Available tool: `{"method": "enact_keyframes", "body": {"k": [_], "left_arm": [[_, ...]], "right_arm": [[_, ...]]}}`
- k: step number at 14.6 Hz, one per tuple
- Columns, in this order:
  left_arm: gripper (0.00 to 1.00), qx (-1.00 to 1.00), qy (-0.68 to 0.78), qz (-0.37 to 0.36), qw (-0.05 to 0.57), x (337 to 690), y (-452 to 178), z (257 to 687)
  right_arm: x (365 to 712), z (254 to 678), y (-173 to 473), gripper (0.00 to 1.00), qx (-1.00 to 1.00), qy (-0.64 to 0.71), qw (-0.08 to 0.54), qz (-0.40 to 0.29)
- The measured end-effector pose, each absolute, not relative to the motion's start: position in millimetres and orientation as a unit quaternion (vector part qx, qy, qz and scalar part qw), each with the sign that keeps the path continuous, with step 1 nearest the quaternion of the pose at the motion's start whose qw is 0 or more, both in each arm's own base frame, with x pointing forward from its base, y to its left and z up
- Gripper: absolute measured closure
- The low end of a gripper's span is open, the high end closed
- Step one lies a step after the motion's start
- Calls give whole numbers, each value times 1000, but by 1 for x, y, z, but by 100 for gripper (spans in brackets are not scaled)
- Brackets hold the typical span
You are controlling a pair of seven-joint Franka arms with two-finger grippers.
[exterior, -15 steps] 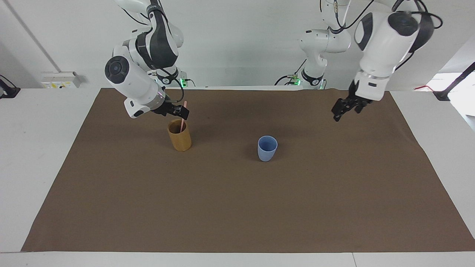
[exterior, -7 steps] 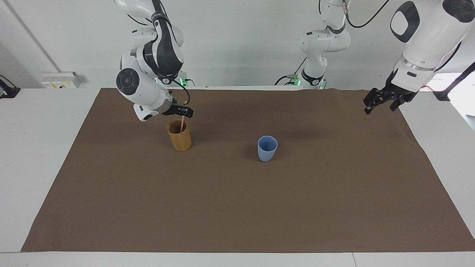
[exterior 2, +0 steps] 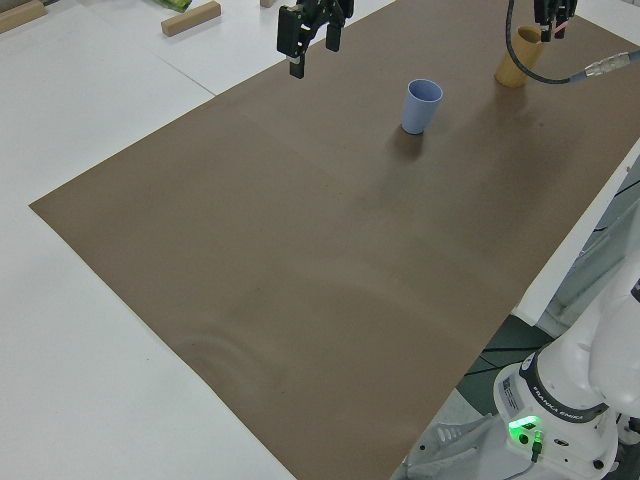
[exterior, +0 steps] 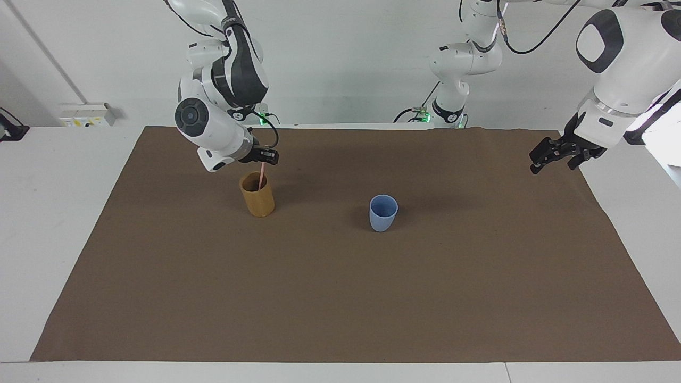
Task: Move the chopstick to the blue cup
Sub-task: 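Pull the pink chopstick from the tan cup with the right gripper, then carry the pink chopstick over the blue cup with the right gripper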
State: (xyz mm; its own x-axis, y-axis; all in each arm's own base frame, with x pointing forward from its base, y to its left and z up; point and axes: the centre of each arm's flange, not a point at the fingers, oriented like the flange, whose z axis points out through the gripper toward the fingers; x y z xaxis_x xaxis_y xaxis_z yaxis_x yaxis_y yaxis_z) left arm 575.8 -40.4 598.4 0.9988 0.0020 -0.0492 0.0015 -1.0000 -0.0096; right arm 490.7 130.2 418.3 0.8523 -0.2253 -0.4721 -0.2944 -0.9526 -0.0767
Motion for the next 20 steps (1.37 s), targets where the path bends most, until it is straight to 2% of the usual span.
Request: {"method": "enact_keyframes", "body": {"k": [4, 5, 6, 9, 11, 15, 17, 20], "left_arm": [[0, -1000, -1, 27, 5, 574, -40, 600], [0, -1000, -2, 29, 5, 574, -39, 599], [0, -1000, -3, 31, 5, 574, -38, 599], [0, -999, -8, 32, 6, 574, -32, 599], [0, -999, -8, 32, 6, 574, -32, 599], [0, -999, -8, 32, 6, 574, -32, 599], [0, -999, -8, 32, 6, 574, -32, 599], [0, -999, -8, 33, 6, 574, -32, 599]], "right_arm": [[489, 419, 130, 85, -959, 134, 72, 241], [489, 419, 130, 85, -958, 134, 72, 241], [488, 420, 129, 91, -958, 135, 72, 243], [488, 427, 124, 91, -955, 136, 72, 253], [492, 450, 116, 91, -952, 136, 73, 264], [502, 533, 98, 91, -951, 127, 84, 270], [504, 581, 98, 91, -951, 130, 113, 258], [517, 631, 138, 91, -937, 200, 155, 241]]}}
